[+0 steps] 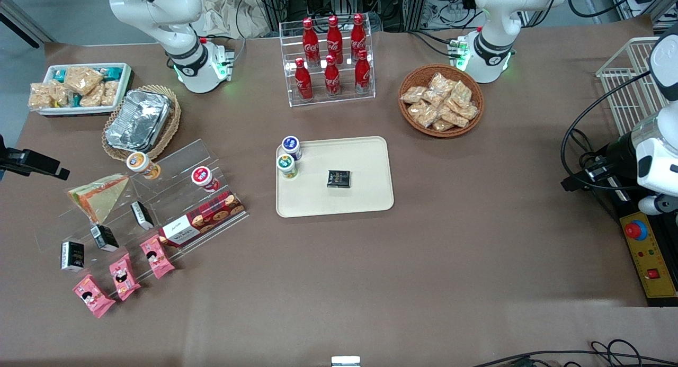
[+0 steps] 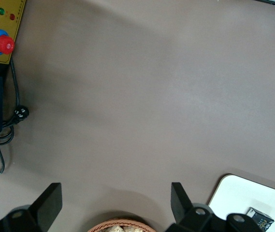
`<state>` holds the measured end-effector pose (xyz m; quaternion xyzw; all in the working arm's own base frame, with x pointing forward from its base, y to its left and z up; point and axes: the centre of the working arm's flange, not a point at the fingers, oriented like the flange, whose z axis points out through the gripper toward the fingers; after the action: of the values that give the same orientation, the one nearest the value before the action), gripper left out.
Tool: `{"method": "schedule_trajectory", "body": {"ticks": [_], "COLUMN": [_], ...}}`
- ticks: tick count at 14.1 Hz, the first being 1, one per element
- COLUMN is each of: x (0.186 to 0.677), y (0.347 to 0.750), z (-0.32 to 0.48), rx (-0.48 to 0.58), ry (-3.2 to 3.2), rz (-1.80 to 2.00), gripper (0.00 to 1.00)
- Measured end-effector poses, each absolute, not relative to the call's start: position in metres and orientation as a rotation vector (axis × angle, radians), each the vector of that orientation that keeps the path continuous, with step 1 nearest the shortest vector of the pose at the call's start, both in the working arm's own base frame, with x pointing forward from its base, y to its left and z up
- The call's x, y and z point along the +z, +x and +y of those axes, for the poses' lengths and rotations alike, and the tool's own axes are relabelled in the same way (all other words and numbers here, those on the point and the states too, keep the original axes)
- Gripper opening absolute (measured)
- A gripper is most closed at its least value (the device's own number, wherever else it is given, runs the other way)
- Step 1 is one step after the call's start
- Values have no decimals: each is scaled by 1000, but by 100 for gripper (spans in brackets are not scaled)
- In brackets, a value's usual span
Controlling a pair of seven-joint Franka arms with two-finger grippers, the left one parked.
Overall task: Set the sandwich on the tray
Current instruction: 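Lower the open right gripper onto the wrapped sandwich on the acrylic stand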
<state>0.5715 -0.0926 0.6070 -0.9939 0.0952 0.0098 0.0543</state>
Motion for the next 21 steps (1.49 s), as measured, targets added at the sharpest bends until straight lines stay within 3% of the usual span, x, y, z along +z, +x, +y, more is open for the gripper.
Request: {"method": "schedule_trajectory", "body": {"ticks": [13,21], "x": [599,531], "y": [566,562], "z": [-116,-165], "rx": [91,170], "ry": [-3113,-3053], "rz": [445,753], "gripper": [99,99]}}
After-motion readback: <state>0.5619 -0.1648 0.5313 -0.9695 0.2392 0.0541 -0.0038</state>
